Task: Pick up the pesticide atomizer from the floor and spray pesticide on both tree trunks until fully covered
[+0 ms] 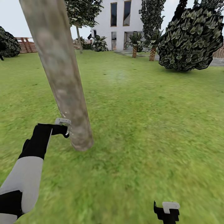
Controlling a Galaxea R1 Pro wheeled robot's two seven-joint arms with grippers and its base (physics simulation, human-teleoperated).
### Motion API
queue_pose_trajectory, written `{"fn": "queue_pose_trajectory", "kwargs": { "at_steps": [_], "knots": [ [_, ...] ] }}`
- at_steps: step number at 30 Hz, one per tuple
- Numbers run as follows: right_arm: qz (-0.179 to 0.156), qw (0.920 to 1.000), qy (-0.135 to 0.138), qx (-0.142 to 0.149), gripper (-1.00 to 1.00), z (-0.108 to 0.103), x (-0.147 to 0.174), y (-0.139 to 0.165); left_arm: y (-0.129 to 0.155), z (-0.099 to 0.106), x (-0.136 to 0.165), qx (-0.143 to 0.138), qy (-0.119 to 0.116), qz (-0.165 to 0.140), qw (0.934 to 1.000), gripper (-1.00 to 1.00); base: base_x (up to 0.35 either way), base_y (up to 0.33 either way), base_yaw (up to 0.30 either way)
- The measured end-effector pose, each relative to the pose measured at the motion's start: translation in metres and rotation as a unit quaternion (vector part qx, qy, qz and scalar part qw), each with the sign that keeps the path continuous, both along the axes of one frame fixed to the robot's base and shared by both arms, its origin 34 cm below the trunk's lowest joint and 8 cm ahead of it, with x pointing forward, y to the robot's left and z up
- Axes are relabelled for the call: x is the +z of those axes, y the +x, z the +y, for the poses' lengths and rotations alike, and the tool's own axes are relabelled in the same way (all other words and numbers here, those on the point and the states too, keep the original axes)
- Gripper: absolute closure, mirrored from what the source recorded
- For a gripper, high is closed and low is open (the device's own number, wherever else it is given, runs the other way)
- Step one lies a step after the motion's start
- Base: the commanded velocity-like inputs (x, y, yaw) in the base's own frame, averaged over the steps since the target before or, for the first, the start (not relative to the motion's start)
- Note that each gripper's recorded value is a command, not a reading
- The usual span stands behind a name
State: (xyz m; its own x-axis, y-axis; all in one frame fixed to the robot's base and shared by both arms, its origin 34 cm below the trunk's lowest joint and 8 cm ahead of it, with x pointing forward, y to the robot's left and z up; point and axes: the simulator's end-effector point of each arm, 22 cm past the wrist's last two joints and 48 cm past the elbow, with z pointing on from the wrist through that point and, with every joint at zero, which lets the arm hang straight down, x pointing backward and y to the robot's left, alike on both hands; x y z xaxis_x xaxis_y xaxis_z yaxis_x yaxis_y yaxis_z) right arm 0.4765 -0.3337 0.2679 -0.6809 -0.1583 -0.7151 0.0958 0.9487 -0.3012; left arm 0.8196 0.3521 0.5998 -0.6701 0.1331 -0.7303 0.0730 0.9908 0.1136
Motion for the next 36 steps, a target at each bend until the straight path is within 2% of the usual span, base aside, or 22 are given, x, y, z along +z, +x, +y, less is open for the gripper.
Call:
{"fn": "queue_pose_trajectory", "kwargs": {
  "at_steps": [8, 10, 13, 20, 22, 23, 24, 26, 27, 29, 30, 32, 34, 35, 36],
  "knots": [
    [0.0, 1.0, 0.0, 0.0, -1.0, 0.0, 0.0, 0.0, 0.003, 0.0, 0.005, 0.001, -0.002, -0.005, 1.0, 1.0, -0.122, -0.261, 0.18],
    [0.0, 1.0, 0.0, -0.001, -1.0, -0.001, 0.0, 0.0, 0.004, -0.003, 0.006, -0.001, -0.003, -0.007, 1.0, 1.0, 0.112, -0.25, 0.004],
    [0.001, 1.0, -0.001, -0.001, -1.0, -0.001, 0.0, -0.001, 0.006, -0.022, 0.005, -0.011, -0.013, -0.007, 0.9998, 1.0, 0.251, -0.168, 0.001],
    [0.001, 1.0, -0.001, -0.001, -1.0, -0.001, 0.0, -0.001, 0.003, -0.026, -0.001, -0.013, -0.01, -0.002, 0.9999, 1.0, 0.142, -0.067, 0.0],
    [0.001, 1.0, 0.0, -0.001, -1.0, -0.001, 0.0, 0.0, 0.001, -0.007, 0.0, -0.003, 0.001, -0.001, 1.0, 1.0, 0.004, -0.002, 0.0],
    [0.0, 1.0, 0.0, 0.0, -1.0, 0.0, 0.0, 0.0, -0.002, 0.02, 0.006, 0.008, 0.014, -0.004, 0.9999, 1.0, 0.0, 0.0, 0.0],
    [0.0, 1.0, 0.0, 0.0, -1.0, 0.0, 0.0, 0.0, -0.004, 0.037, 0.009, 0.011, 0.026, -0.003, 0.9996, 1.0, 0.0, 0.0, 0.0],
    [0.0, 1.0, 0.0, 0.0, -1.0, 0.0, 0.0, 0.0, -0.005, 0.026, 0.008, -0.012, 0.002, 0.001, 0.9999, 1.0, 0.0, 0.0, 0.0],
    [0.0, 1.0, 0.0, 0.0, -1.0, 0.0, 0.0, 0.0, -0.005, 0.013, 0.007, -0.031, -0.007, 0.005, 0.9995, 1.0, 0.0, 0.0, 0.019],
    [0.0, 1.0, 0.0, -0.001, -1.0, 0.0, 0.0, 0.0, -0.003, -0.022, 0.005, -0.079, 0.006, 0.016, 0.9967, 1.0, 0.0, 0.0, 0.195],
    [0.0, 1.0, 0.0, -0.001, -1.0, 0.0, 0.0, 0.0, -0.003, -0.031, 0.004, -0.089, 0.013, 0.019, 0.9958, 1.0, 0.0, 0.0, 0.248],
    [0.0, 1.0, 0.0, 0.0, -1.0, 0.0, 0.0, 0.0, -0.003, -0.035, 0.003, -0.094, 0.019, 0.021, 0.9952, 1.0, 0.0, 0.0, 0.267],
    [0.0, 1.0, 0.0, 0.0, -1.0, 0.0, 0.0, 0.0, -0.006, -0.02, 0.0, -0.086, 0.029, 0.026, 0.9955, 1.0, 0.0, 0.0, 0.275],
    [0.0, 1.0, 0.0, 0.0, -1.0, 0.0, 0.0, 0.0, -0.009, -0.003, -0.002, -0.075, 0.037, 0.028, 0.9961, 1.0, 0.0, 0.0, 0.231],
    [0.0, 1.0, 0.0, 0.0, -1.0, 0.0, 0.0, 0.0, -0.011, 0.009, -0.002, -0.065, 0.034, 0.029, 0.9969, 1.0, 0.0, -0.054, 0.124]
  ]
}}
